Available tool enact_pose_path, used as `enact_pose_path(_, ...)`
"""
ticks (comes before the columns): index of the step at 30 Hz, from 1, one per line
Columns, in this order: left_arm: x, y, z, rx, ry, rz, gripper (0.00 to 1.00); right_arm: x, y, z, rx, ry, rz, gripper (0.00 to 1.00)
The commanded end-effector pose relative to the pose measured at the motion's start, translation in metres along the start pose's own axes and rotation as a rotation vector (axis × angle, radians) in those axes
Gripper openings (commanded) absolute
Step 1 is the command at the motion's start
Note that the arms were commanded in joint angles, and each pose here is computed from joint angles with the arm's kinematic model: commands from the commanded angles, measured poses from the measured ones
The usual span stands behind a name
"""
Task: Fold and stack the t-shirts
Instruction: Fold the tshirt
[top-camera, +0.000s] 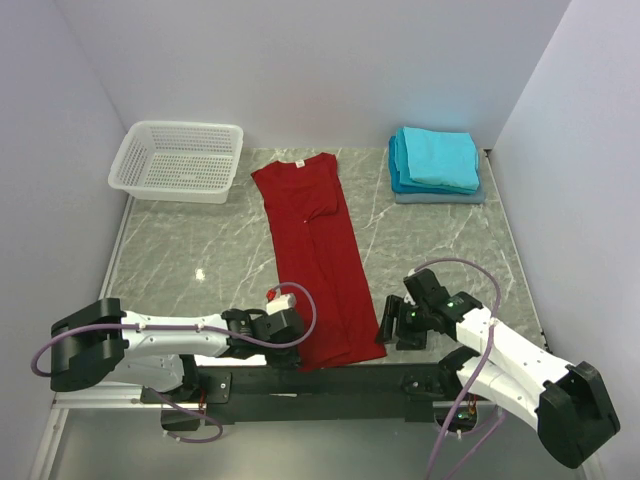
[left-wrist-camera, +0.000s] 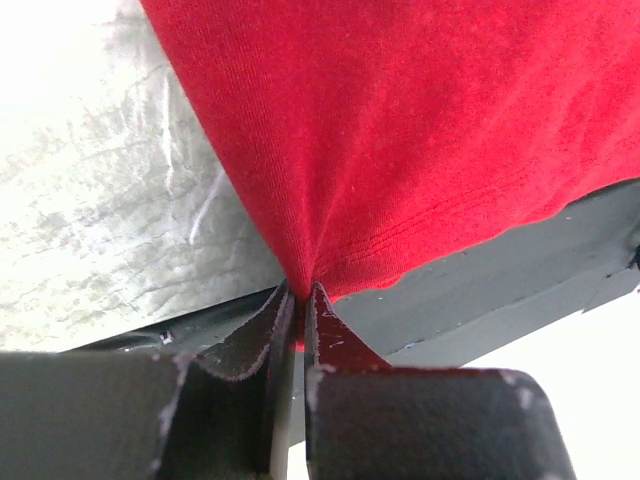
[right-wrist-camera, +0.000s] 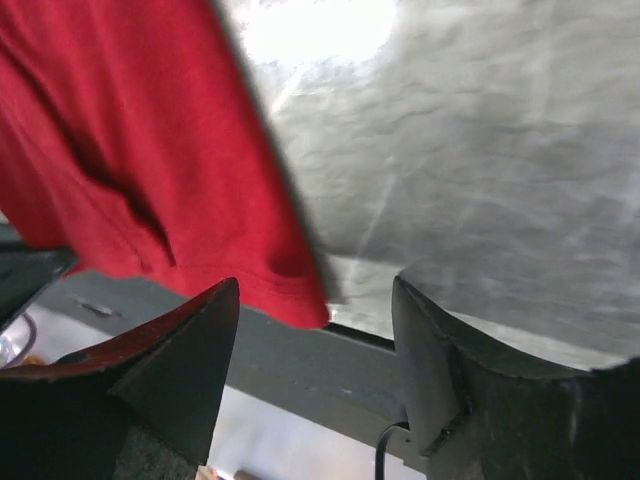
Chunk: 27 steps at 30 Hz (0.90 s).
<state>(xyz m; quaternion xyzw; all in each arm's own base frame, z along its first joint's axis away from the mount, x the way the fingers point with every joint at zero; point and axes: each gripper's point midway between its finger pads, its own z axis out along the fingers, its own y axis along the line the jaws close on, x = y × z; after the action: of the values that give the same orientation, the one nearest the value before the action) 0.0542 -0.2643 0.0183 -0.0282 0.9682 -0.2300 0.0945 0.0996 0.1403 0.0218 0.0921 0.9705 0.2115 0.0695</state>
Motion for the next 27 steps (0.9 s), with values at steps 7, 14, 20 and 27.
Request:
enact_pose_path(7,0.017,-0.003,0.001,0.009,0.035,-0.008,0.07,0.033,0.018,0.012,-0.106,0.13,-0.031,0.52)
enact_pose_path(14,0.005,-0.011,-0.006,0.048,-0.031,-0.032,0.07,-0.003,0.021,0.006,-0.049,-0.039,-0.063,0.05)
enact_pose_path(20,-0.026,-0.028,-0.021,0.098,-0.184,-0.002,0.09,-0.032,0.06,-0.009,-0.145,-0.124,-0.151,0.0)
enact_pose_path(27,-0.087,-0.041,-0.035,0.127,-0.376,0.022,0.04,-0.102,0.099,-0.037,-0.145,-0.354,-0.181,0.0)
